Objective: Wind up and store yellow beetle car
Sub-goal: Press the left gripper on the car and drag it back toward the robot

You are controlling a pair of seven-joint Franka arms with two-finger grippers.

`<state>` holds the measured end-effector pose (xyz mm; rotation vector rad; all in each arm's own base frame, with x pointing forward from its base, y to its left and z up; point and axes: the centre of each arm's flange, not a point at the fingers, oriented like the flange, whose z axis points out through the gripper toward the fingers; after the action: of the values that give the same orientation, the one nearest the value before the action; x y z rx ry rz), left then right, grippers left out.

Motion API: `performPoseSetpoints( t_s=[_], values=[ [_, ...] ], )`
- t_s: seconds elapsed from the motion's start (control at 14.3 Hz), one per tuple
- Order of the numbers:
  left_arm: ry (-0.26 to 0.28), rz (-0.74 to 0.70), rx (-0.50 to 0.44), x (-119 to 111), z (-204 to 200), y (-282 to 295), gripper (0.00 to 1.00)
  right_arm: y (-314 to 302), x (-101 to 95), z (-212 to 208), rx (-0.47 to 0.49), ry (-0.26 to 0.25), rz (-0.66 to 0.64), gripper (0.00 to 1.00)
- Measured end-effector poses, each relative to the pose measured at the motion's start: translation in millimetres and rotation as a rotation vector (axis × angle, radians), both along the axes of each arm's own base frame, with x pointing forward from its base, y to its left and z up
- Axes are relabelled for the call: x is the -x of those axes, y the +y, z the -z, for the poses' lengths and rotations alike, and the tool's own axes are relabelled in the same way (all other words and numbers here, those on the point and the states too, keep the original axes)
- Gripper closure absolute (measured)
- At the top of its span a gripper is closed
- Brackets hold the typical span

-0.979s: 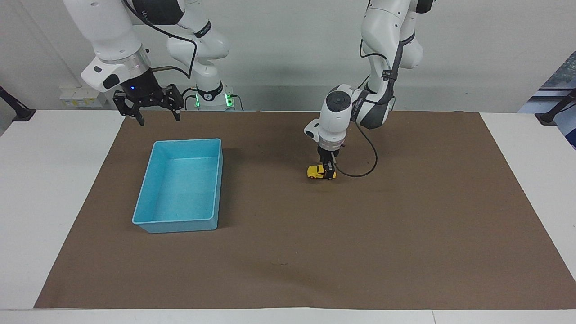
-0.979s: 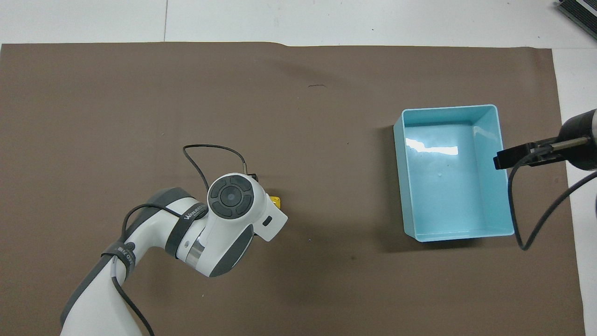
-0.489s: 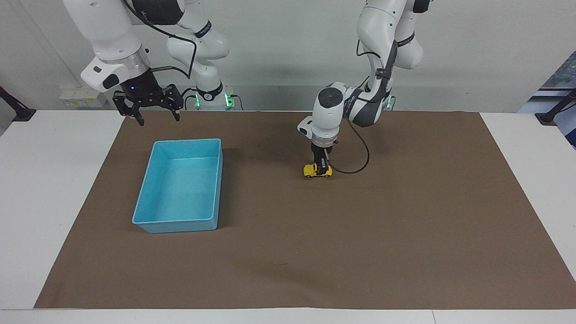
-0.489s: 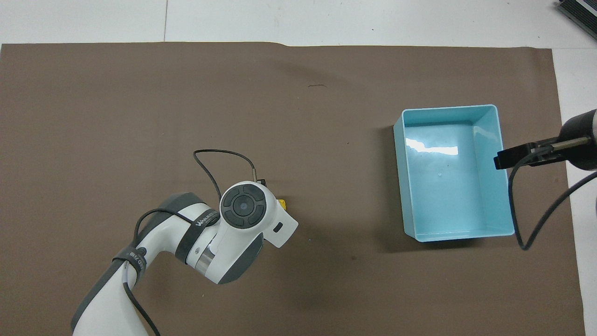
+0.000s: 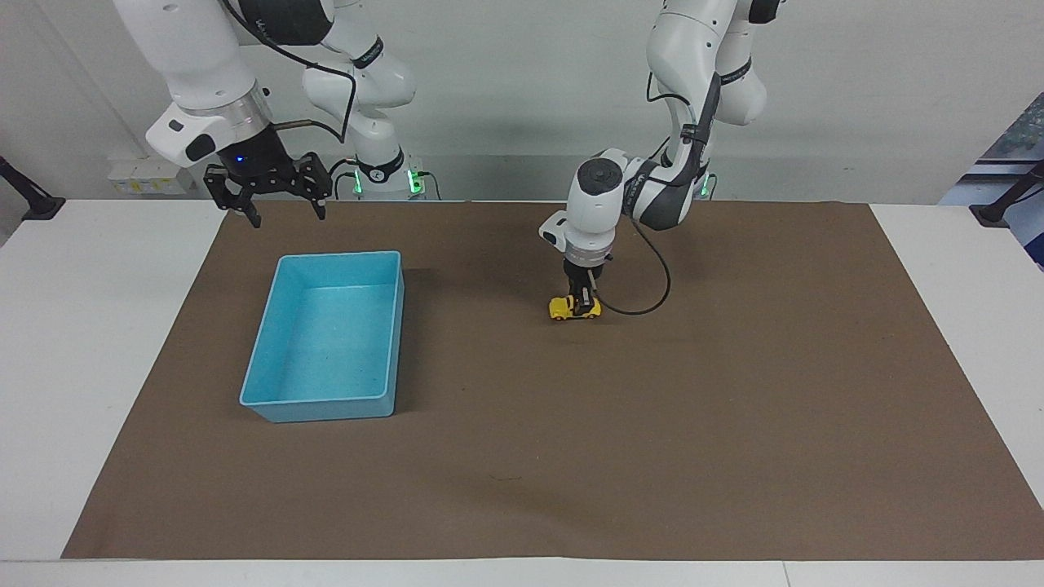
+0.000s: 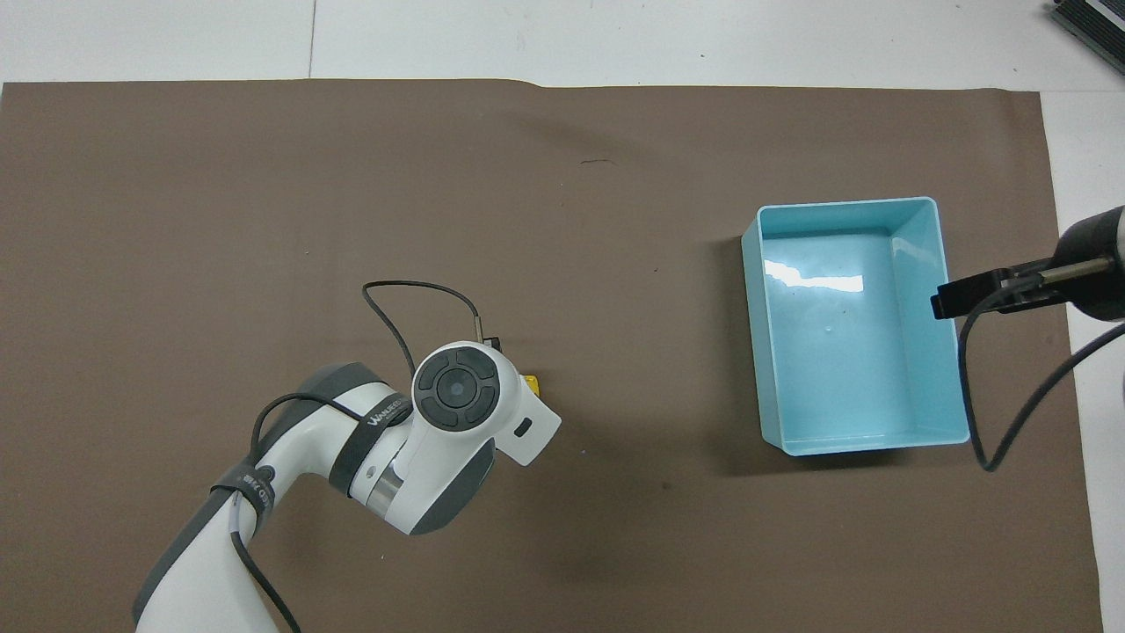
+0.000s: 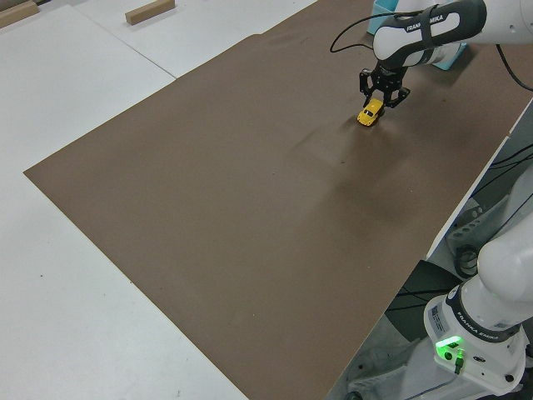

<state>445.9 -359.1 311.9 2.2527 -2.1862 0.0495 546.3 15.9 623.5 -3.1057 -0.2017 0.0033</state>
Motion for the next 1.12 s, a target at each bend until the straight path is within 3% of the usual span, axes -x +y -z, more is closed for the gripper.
performPoseSetpoints(
  t_s=[0.49, 1.12],
  values=[
    [-0.004, 0.031, -0.025, -2.7, 0.4, 24.7, 0.56, 1.4, -0.3, -0.3, 0.000, -0.003, -0.002, 0.00],
    [0.019, 0.064, -0.038, -19.6, 1.0, 112.2, 0.56, 6.5, -1.5, -1.5, 0.000, -0.016, -0.011, 0.00]
  ],
)
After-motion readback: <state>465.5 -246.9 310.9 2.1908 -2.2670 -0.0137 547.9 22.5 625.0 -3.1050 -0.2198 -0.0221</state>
